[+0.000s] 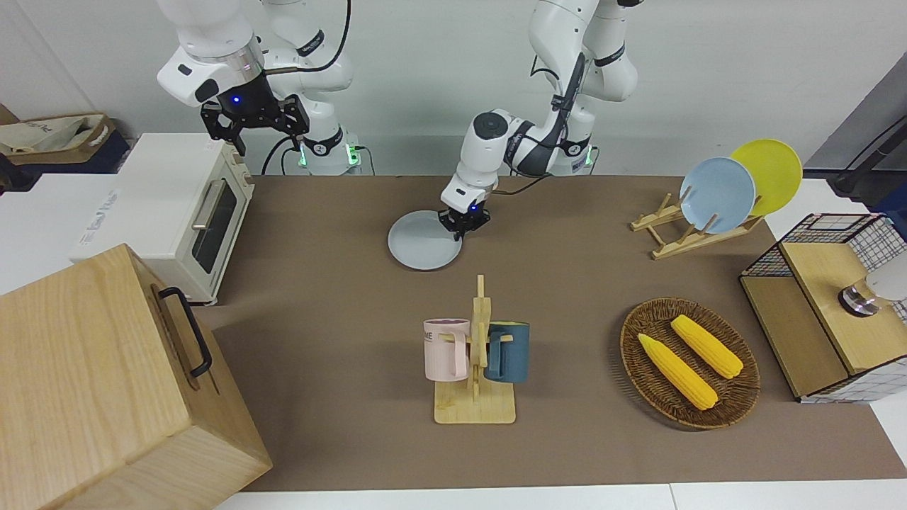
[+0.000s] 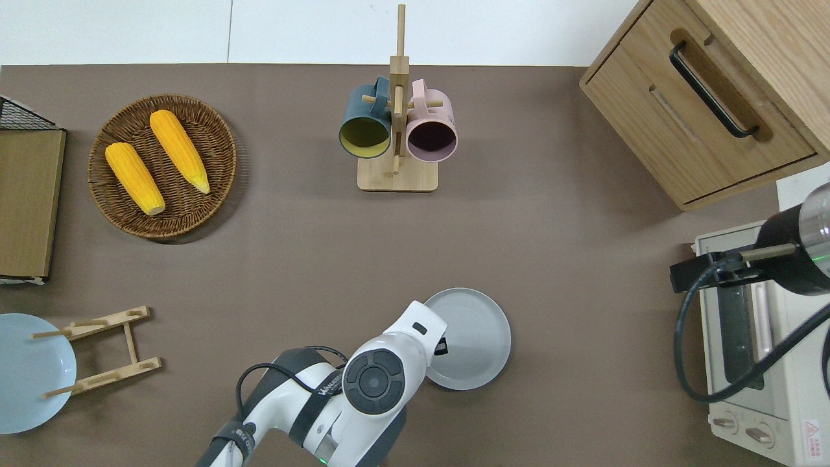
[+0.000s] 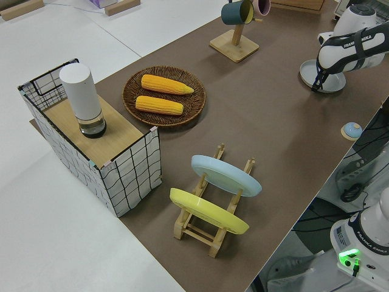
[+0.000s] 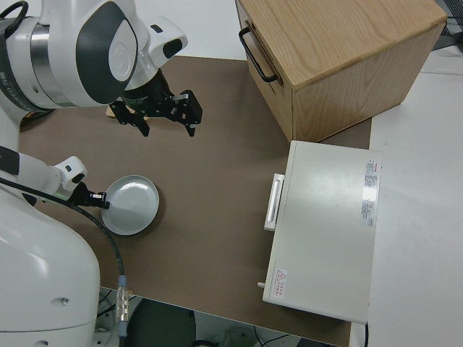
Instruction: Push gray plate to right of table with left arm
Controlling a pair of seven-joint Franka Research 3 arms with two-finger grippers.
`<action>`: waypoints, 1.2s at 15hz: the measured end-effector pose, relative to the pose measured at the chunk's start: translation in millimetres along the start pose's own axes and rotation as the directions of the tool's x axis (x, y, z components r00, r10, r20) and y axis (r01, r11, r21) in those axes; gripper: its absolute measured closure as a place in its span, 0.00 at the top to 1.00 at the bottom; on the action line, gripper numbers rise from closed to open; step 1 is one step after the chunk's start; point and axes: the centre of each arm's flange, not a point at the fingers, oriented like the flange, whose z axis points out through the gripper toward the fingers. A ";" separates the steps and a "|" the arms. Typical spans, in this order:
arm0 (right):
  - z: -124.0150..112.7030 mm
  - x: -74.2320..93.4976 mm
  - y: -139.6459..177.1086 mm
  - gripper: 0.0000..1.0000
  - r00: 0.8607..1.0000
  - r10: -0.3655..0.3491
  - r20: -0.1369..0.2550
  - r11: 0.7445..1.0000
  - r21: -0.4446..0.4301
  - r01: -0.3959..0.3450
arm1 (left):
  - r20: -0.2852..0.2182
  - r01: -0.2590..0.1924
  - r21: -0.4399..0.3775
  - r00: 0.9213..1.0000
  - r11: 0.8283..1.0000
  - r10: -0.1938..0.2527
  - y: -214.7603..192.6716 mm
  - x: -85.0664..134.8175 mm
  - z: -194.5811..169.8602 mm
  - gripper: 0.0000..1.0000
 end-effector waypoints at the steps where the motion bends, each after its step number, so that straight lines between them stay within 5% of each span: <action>1: 0.0 0.0 0.0 0.99 1.000 0.000 0.000 1.000 0.000 0.000 | 0.003 0.002 -0.004 1.000 1.000 -0.002 7.9 -2.0 1.6 0.05; 18: 0.0 0.0 0.0 0.99 1.000 0.000 0.000 1.000 0.000 0.000 | 0.022 0.037 -0.023 0.999 0.999 -0.036 89.3 1.4 15.2 0.04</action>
